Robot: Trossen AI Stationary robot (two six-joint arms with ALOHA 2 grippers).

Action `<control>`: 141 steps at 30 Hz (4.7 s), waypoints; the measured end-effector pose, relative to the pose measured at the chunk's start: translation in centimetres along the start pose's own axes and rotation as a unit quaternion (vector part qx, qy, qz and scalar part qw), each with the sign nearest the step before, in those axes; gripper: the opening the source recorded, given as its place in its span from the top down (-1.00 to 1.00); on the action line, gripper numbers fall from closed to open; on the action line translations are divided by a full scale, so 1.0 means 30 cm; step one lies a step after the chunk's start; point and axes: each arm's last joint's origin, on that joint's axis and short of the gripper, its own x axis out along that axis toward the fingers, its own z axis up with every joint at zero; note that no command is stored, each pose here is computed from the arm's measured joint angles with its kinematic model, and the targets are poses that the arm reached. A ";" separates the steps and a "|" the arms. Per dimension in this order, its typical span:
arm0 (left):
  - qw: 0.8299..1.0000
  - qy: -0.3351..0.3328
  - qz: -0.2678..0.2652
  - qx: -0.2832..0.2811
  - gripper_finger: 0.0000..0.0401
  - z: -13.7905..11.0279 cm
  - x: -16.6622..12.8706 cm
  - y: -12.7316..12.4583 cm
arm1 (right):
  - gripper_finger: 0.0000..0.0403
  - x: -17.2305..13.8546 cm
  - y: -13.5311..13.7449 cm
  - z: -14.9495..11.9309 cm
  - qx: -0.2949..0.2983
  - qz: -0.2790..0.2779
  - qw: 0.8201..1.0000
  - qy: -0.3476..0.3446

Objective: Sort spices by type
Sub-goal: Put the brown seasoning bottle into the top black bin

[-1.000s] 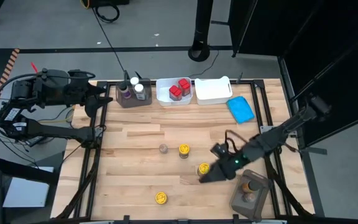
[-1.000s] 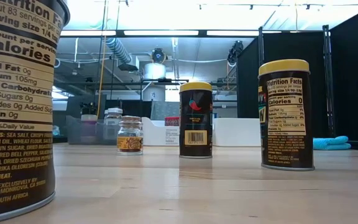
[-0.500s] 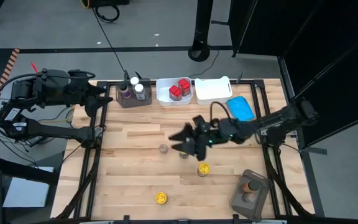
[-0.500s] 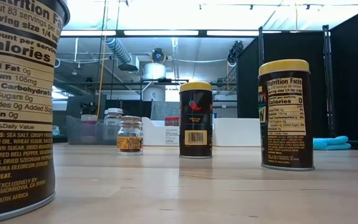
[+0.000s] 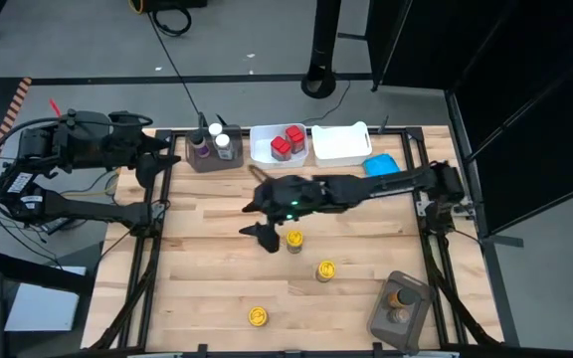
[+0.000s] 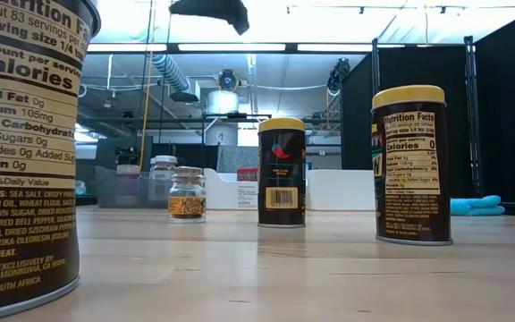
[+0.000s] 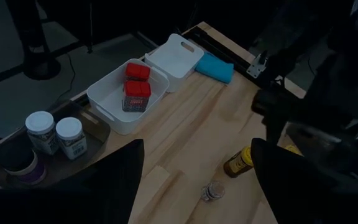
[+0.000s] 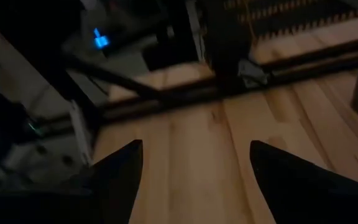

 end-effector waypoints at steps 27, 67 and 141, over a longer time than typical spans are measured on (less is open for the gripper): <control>1.000 -0.006 0.010 0.001 -0.50 0.001 0.000 0.002 | -0.50 0.270 -0.099 -0.206 -0.107 -0.092 0.967 0.210; 1.000 -0.012 0.022 0.001 -0.50 0.002 0.000 0.004 | -0.45 0.354 -0.185 -0.329 -0.101 -0.100 0.948 0.285; 0.999 -0.018 0.031 0.001 -0.50 0.004 0.000 0.006 | 0.04 0.390 -0.198 -0.397 -0.074 -0.113 0.938 0.319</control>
